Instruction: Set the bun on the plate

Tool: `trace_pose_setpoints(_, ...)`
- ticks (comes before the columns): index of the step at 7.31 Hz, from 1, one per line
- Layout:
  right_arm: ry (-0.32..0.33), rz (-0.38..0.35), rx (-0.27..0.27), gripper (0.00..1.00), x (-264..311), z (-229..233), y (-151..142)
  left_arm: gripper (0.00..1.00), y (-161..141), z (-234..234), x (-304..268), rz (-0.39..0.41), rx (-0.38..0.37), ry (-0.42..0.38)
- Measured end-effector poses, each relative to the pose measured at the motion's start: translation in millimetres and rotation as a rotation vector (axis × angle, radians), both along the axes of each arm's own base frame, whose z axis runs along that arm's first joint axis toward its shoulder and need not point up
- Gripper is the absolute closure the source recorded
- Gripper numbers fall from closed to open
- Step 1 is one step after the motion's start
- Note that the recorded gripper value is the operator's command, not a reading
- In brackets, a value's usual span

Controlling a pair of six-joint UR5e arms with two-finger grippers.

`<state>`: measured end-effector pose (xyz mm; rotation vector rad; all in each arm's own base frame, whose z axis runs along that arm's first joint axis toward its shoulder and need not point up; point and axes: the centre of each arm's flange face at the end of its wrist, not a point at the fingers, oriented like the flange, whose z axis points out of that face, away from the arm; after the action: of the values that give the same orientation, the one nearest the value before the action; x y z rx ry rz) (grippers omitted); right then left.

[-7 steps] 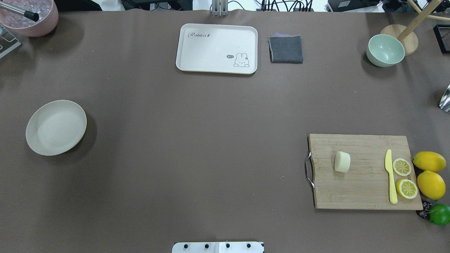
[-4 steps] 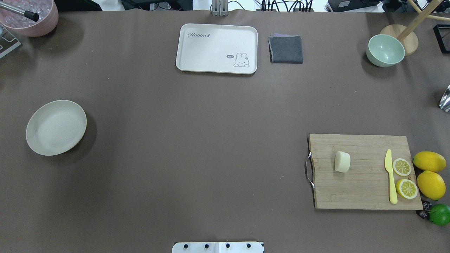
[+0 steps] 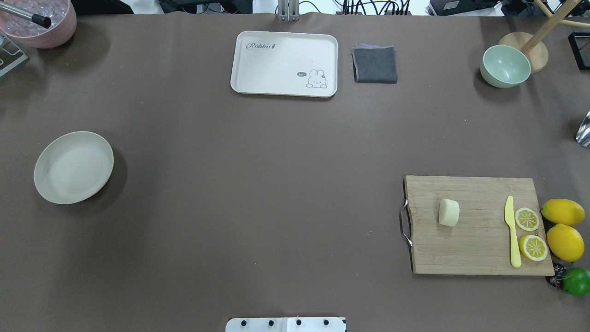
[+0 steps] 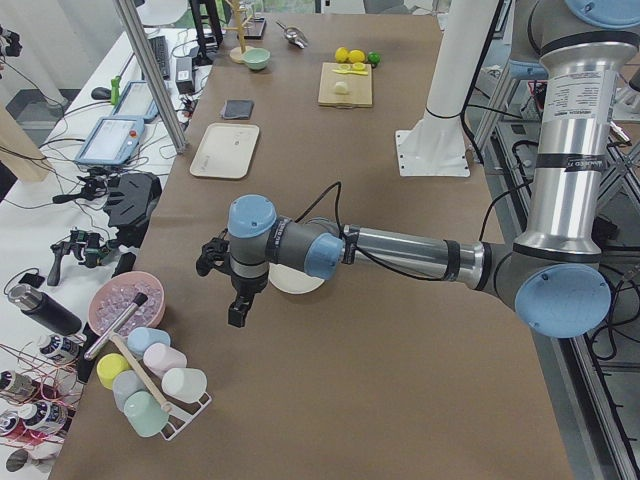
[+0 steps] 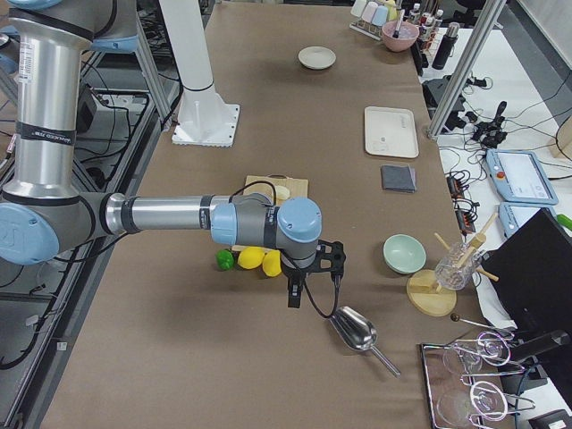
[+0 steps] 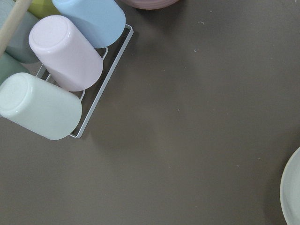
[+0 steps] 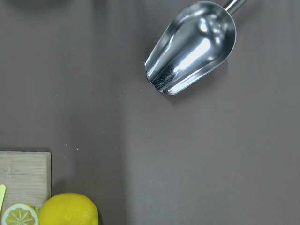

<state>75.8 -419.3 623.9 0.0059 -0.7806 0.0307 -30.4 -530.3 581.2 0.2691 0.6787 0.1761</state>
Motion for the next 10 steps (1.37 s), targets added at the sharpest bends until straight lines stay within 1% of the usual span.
trace_pose_setpoints(4,0.001,0.002,0.056,0.01,1,-27,-3,0.02,2,3,0,0.006,0.000,0.001)
trace_pose_setpoints(5,0.003,0.003,0.055,0.01,1,-27,-3,0.02,2,1,0,0.009,0.006,0.003)
trace_pose_setpoints(6,0.005,0.003,0.041,0.00,1,-20,-1,0.02,2,-1,2,0.012,0.020,0.007)
trace_pose_setpoints(8,0.005,0.009,0.008,0.01,5,-2,17,0.02,2,-6,10,0.024,0.056,0.013)
trace_pose_setpoints(10,-0.001,0.024,0.008,0.01,12,0,25,0.02,0,-9,14,0.025,0.118,0.014)
